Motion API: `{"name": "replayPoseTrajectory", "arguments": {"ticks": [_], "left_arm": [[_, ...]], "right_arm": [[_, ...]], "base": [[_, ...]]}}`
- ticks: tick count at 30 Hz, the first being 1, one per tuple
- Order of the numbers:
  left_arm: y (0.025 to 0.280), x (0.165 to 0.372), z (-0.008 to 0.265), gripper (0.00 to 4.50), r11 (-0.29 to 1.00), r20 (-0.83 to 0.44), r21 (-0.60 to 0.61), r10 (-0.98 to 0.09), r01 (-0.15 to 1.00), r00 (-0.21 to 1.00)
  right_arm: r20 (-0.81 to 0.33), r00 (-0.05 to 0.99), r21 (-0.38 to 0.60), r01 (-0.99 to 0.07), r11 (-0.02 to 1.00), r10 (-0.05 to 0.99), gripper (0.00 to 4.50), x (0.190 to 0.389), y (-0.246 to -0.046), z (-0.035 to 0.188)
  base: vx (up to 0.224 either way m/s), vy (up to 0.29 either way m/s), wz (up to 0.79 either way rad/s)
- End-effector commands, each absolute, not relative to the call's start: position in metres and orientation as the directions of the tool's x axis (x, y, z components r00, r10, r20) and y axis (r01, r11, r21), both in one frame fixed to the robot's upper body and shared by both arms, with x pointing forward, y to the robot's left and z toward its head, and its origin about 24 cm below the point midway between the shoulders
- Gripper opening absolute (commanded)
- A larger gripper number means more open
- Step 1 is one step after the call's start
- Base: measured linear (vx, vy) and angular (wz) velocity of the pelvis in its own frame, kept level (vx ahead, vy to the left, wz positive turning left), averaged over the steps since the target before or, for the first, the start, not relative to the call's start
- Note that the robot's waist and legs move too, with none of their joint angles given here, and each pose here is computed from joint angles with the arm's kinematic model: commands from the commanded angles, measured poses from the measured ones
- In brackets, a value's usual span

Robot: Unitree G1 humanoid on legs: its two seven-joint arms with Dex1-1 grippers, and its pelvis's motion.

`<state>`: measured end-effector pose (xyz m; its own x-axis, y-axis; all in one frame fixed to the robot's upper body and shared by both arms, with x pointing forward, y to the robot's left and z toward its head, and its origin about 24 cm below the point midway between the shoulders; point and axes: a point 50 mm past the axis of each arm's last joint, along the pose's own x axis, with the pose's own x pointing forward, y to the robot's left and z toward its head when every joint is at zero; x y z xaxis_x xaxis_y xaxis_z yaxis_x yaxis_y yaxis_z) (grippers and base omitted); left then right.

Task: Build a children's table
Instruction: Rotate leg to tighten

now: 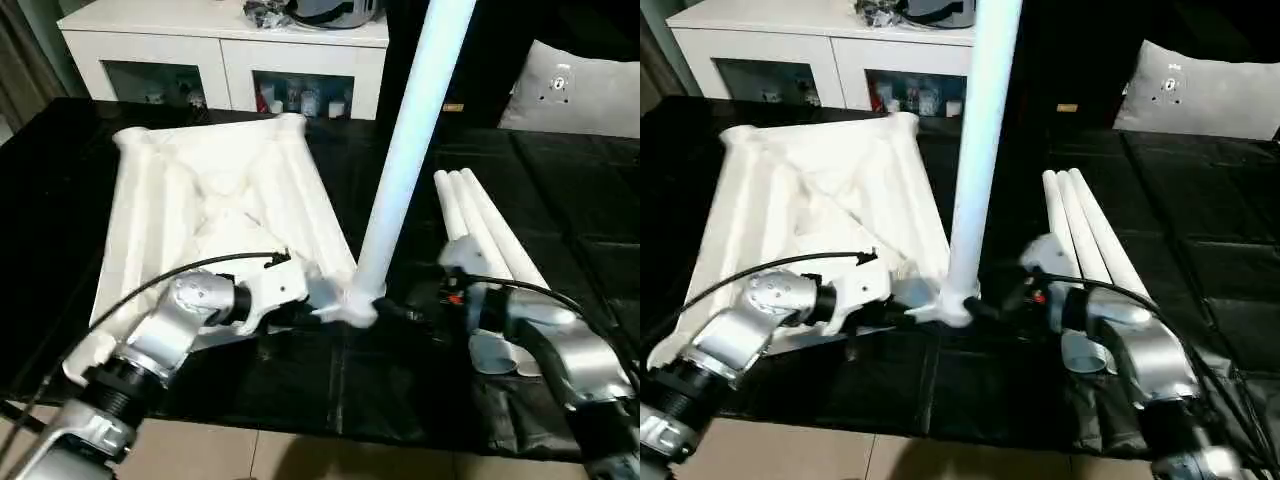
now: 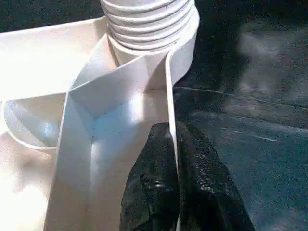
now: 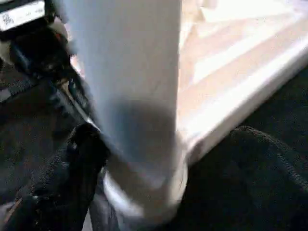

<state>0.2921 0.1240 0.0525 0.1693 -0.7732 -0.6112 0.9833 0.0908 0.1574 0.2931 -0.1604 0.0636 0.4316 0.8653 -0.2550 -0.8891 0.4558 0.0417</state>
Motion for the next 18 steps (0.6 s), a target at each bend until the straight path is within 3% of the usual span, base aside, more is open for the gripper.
{"name": "replayPoseTrajectory", "arguments": {"ticks": [1, 8, 18], "left_arm": [[0.121, 0.276, 0.029, 0.0, -0.007, -0.69, 0.058, -0.723, 0.998, 0.035], [0.123, 0.275, 0.027, 0.0, -0.018, -0.694, 0.051, -0.72, 0.999, 0.022], [0.124, 0.275, 0.026, 0.0, -0.013, -0.694, 0.045, -0.72, 0.999, 0.022]], "right_arm": [[-0.253, 0.413, 0.047, -0.898, 0.437, 0.875, 4.44, 0.295, -0.158, 0.064], [-0.261, 0.338, 0.127, -0.917, 0.379, 0.904, 3.82, 0.291, -0.155, 0.058], [-0.276, 0.321, 0.177, -0.91, 0.376, 0.906, 2.94, 0.286, -0.155, 0.05]], "base": [[0.0, 0.0, 0.0], [0.0, 0.0, 0.0], [0.0, 0.0, 0.0]]}}
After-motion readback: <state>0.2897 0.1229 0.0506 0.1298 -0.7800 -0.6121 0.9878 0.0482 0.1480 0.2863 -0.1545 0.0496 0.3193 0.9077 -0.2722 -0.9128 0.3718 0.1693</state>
